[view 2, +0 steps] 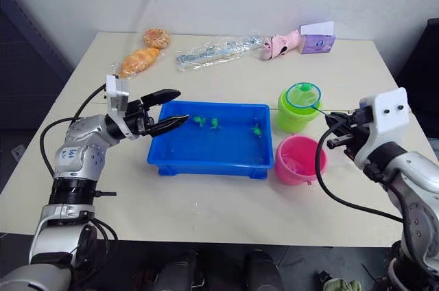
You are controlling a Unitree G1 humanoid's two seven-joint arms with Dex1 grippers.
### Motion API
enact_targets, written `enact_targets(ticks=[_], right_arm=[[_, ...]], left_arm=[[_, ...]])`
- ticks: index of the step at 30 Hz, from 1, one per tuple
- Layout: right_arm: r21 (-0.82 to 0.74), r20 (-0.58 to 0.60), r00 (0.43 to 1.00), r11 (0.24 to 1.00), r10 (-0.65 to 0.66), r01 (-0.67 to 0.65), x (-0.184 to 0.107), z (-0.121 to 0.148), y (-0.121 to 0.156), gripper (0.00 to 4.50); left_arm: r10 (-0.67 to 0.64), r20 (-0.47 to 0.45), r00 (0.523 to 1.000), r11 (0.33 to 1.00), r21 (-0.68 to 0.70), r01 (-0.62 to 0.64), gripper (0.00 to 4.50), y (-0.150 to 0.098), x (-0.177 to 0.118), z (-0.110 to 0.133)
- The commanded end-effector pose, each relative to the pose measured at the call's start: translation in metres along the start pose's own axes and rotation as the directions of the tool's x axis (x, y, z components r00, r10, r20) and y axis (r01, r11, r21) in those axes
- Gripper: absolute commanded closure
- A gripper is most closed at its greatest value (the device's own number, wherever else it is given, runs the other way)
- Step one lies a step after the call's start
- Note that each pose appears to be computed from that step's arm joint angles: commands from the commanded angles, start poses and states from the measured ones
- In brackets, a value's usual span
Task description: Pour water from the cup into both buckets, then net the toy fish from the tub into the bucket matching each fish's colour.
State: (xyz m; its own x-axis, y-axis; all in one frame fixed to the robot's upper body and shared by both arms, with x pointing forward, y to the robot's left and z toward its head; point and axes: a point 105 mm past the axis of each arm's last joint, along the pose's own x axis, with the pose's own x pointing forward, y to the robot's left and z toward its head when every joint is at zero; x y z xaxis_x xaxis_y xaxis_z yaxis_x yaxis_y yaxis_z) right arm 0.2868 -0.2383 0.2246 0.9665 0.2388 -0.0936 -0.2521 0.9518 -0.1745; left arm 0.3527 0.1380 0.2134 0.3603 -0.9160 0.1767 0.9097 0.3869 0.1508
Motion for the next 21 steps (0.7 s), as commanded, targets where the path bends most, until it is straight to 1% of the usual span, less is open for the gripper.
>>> enact_targets(ticks=[1, 4, 8, 10, 14, 17, 19, 21], right_arm=[[-0.080, 0.039, 0.998, 0.996, -0.044, 0.047, 0.009, 0.006, -0.013, 4.50], [-0.139, 0.037, 0.997, 0.988, -0.063, 0.067, 0.017, 0.003, -0.022, 4.50], [-0.283, 0.013, 0.995, 0.955, -0.095, 0.095, 0.025, -0.005, -0.037, 4.50], [-0.342, 0.001, 0.996, 0.936, -0.090, 0.085, 0.028, -0.007, -0.038, 4.50], [-0.515, -0.030, 0.996, 0.856, -0.078, 0.052, 0.035, -0.012, -0.039, 4.50], [-0.558, -0.020, 0.997, 0.829, -0.070, 0.047, 0.039, -0.012, -0.038, 4.50], [-0.651, -0.037, 0.997, 0.759, -0.062, 0.023, 0.042, -0.014, -0.035, 4.50], [-0.760, -0.042, 0.997, 0.650, -0.064, 0.009, 0.044, -0.014, -0.034, 4.50]], left_arm=[[-0.017, 0.041, 0.999, 0.998, 0.056, 0.015, 0.14, -0.003, 0.007, 0.021], [-0.023, 0.036, 0.999, 0.997, 0.069, 0.021, 0.14, -0.006, 0.010, 0.021], [-0.038, 0.027, 0.999, 0.997, 0.072, 0.036, 0.14, -0.009, 0.012, 0.021], [-0.041, 0.025, 0.999, 0.997, 0.071, 0.040, 0.14, -0.009, 0.012, 0.021], [-0.046, 0.021, 0.999, 0.996, 0.074, 0.044, 0.14, -0.009, 0.013, 0.019], [-0.051, 0.016, 0.999, 0.996, 0.077, 0.049, 0.14, -0.010, 0.013, 0.018], [-0.052, 0.014, 0.999, 0.996, 0.076, 0.051, 0.14, -0.011, 0.013, 0.017], [-0.050, 0.016, 0.999, 0.996, 0.072, 0.049, 0.14, -0.010, 0.013, 0.016]])
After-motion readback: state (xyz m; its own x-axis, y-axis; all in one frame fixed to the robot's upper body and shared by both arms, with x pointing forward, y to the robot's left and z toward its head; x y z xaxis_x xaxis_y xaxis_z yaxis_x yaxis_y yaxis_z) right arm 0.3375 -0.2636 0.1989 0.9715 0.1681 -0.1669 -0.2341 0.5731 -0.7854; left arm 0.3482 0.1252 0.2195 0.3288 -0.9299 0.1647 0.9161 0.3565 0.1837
